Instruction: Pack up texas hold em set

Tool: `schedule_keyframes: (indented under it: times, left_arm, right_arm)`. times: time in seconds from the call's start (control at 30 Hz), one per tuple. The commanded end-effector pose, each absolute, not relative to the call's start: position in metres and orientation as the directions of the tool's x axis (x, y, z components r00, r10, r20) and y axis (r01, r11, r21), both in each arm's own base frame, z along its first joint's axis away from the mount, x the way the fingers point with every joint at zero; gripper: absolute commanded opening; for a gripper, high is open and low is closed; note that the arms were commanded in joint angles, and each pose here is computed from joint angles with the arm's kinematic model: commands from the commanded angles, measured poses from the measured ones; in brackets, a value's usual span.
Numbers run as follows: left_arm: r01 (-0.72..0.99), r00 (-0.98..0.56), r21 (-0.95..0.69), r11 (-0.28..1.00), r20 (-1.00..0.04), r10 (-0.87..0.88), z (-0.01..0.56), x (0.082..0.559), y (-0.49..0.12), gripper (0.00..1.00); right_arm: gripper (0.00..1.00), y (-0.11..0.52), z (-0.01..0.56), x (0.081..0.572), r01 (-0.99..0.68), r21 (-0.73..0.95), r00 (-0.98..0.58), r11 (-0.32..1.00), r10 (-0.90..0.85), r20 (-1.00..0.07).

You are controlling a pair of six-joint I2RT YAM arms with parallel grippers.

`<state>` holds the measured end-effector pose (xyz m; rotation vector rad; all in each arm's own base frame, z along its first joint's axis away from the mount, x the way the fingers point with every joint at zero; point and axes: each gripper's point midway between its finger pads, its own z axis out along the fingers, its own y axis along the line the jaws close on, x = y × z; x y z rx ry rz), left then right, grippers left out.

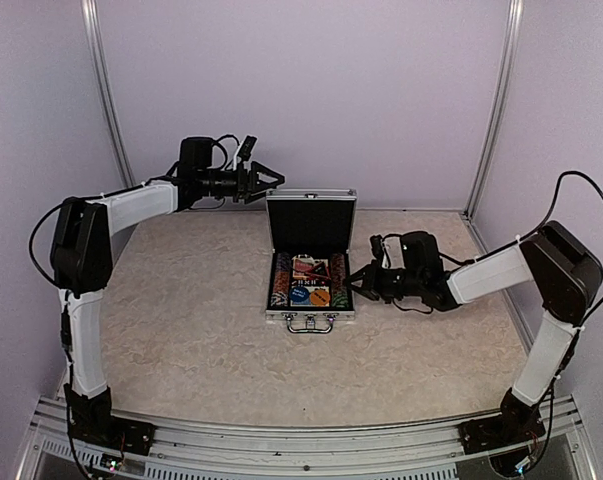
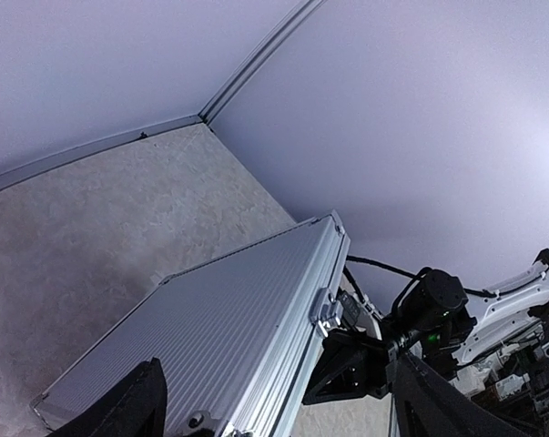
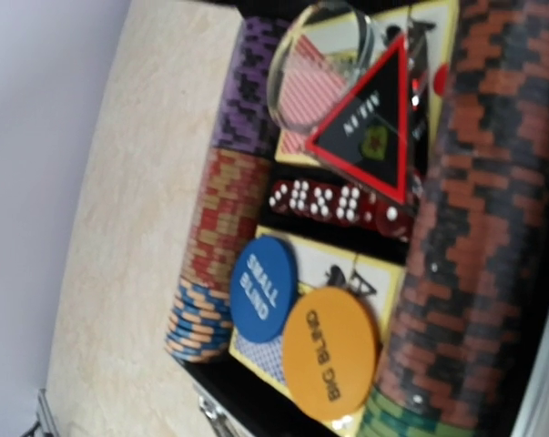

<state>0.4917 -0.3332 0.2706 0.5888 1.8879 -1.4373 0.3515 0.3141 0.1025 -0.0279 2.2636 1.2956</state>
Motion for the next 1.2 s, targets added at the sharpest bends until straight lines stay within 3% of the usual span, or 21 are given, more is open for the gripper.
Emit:
schedule_keyframes:
  times: [0.0, 0.33, 0.67, 0.9, 1.17]
  left_arm:
    - [0.735, -0.646, -0.628, 0.255, -0.763, -0.018, 0.275, 0.483, -0.344, 0.84]
    - [0.737, -0.648, -0.629, 0.249, -0.762, -0.006, 0.283, 0.459, -0.35, 0.84]
    - [0.676, -0.686, -0.666, 0.315, -0.725, -0.062, 0.288, 0.449, -0.335, 0.86]
    - [0.632, -0.717, -0.688, 0.357, -0.694, -0.068, 0.278, 0.432, -0.329, 0.86]
    - [0.588, -0.748, -0.695, 0.413, -0.662, -0.049, 0.248, 0.403, -0.345, 0.87]
  right_arm:
    - [0.01, 0.311, 0.125, 0.374, -0.287, 0.826, -0.833, 0.484, 0.299, -0.465]
    - [0.01, 0.305, 0.123, 0.395, -0.241, 0.881, -0.84, 0.408, 0.368, -0.4]
    - [0.0, 0.3, 0.106, 0.377, -0.154, 0.942, -0.873, 0.298, 0.407, -0.271]
    - [0.0, 0.273, 0.075, 0.345, -0.041, 0.93, -0.87, 0.365, 0.444, -0.213]
    - [0.0, 0.257, 0.068, 0.332, -0.04, 0.858, -0.851, 0.513, 0.432, -0.298]
